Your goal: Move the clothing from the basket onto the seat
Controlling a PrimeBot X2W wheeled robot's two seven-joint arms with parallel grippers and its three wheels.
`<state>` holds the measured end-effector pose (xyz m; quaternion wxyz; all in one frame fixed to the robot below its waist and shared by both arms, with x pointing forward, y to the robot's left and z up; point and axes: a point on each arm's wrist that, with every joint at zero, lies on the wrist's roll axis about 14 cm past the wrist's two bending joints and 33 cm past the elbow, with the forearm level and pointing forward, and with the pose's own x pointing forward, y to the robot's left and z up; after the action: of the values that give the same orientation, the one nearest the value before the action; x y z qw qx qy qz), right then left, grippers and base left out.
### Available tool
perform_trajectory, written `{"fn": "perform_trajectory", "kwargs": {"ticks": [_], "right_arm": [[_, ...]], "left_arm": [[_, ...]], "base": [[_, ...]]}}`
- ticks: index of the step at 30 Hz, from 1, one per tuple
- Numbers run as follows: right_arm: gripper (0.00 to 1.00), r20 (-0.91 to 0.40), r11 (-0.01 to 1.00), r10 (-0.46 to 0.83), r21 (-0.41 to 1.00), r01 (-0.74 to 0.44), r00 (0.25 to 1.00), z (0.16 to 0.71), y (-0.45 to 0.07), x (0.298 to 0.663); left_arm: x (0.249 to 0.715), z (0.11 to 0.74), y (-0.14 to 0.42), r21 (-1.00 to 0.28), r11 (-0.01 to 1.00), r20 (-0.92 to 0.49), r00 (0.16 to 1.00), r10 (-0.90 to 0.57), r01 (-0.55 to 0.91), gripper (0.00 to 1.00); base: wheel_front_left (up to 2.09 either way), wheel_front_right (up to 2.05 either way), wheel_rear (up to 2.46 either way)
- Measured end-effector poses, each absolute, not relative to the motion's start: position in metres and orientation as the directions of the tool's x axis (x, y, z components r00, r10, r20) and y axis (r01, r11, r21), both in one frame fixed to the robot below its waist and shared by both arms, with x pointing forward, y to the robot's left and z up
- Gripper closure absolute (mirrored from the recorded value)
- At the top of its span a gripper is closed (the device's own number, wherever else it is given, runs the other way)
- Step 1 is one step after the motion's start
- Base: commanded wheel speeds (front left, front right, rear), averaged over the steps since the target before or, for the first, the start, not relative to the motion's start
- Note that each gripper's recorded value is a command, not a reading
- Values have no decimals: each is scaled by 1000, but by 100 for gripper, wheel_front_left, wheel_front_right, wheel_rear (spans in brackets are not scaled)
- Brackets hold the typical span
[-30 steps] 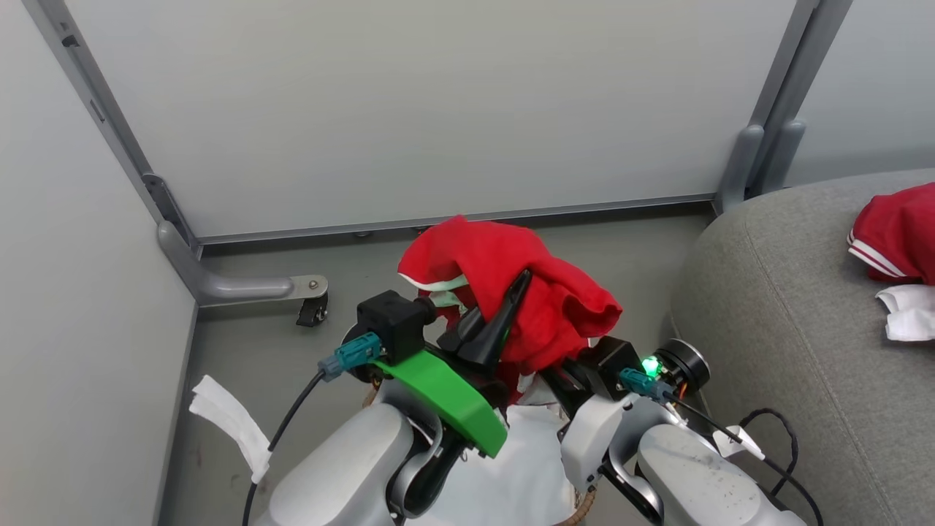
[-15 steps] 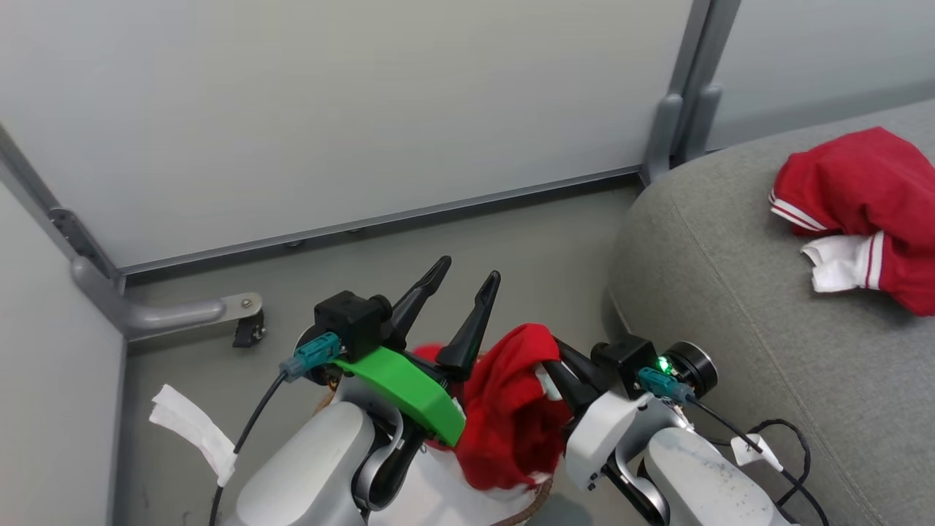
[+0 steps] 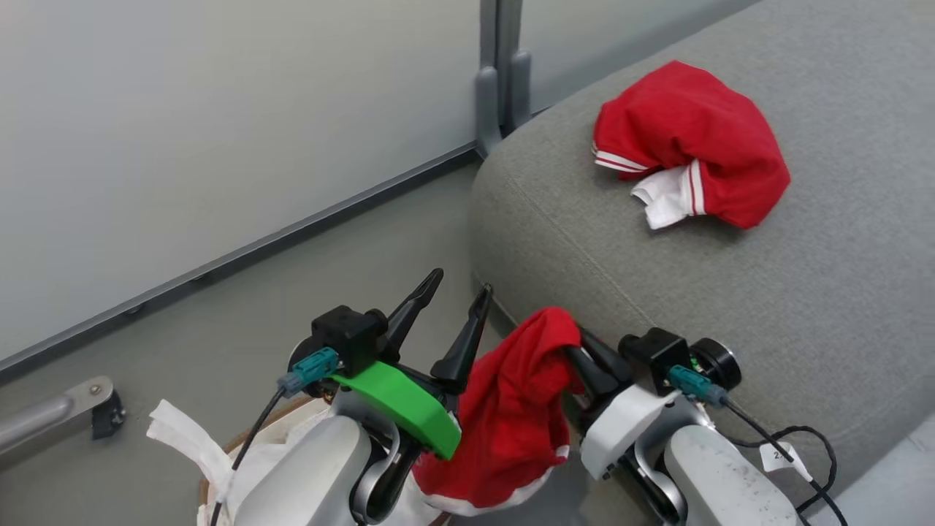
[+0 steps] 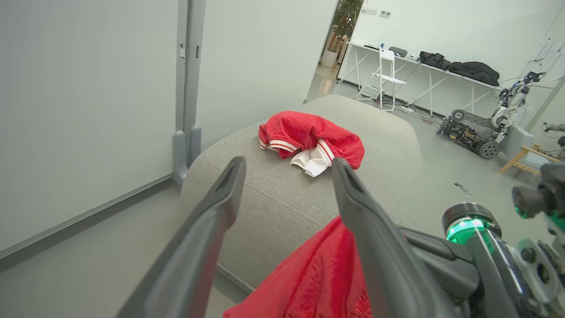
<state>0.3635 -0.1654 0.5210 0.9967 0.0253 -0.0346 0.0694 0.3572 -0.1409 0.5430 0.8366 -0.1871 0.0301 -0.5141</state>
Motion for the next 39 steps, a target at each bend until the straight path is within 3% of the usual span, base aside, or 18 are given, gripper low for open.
{"fn": "perform_trajectory", "kwargs": {"ticks": [5, 14, 20, 26, 29, 35, 39], "right_arm": [[100, 104, 1000, -7, 19, 5, 995, 531, -212, 349], [100, 196, 986, -124, -89, 144, 973, 570, -268, 350], [100, 328, 927, -84, -321, 195, 941, 647, -308, 375], [100, 449, 803, -24, -523, 285, 893, 740, -336, 404], [100, 503, 728, -56, -570, 380, 862, 785, -364, 412], [100, 496, 633, -131, -625, 457, 858, 805, -403, 437], [100, 427, 615, -193, -649, 448, 884, 780, -424, 464]], "left_arm": [[337, 542, -177, -343, 290, 142, 355, -924, 893, 0], [334, 528, -196, -391, 222, 133, 293, -947, 893, 0], [349, 509, -191, -403, 232, 104, 297, -949, 885, 0], [369, 486, -181, -423, 262, 75, 322, -944, 867, 0], [376, 479, -179, -424, 260, 77, 321, -944, 867, 0], [393, 467, -171, -433, 273, 80, 338, -938, 859, 0], [409, 456, -159, -442, 303, 71, 369, -927, 844, 0]], "base": [[0, 0, 0], [0, 0, 0], [0, 0, 0], [0, 0, 0], [0, 0, 0], [0, 0, 0], [0, 0, 0]]}}
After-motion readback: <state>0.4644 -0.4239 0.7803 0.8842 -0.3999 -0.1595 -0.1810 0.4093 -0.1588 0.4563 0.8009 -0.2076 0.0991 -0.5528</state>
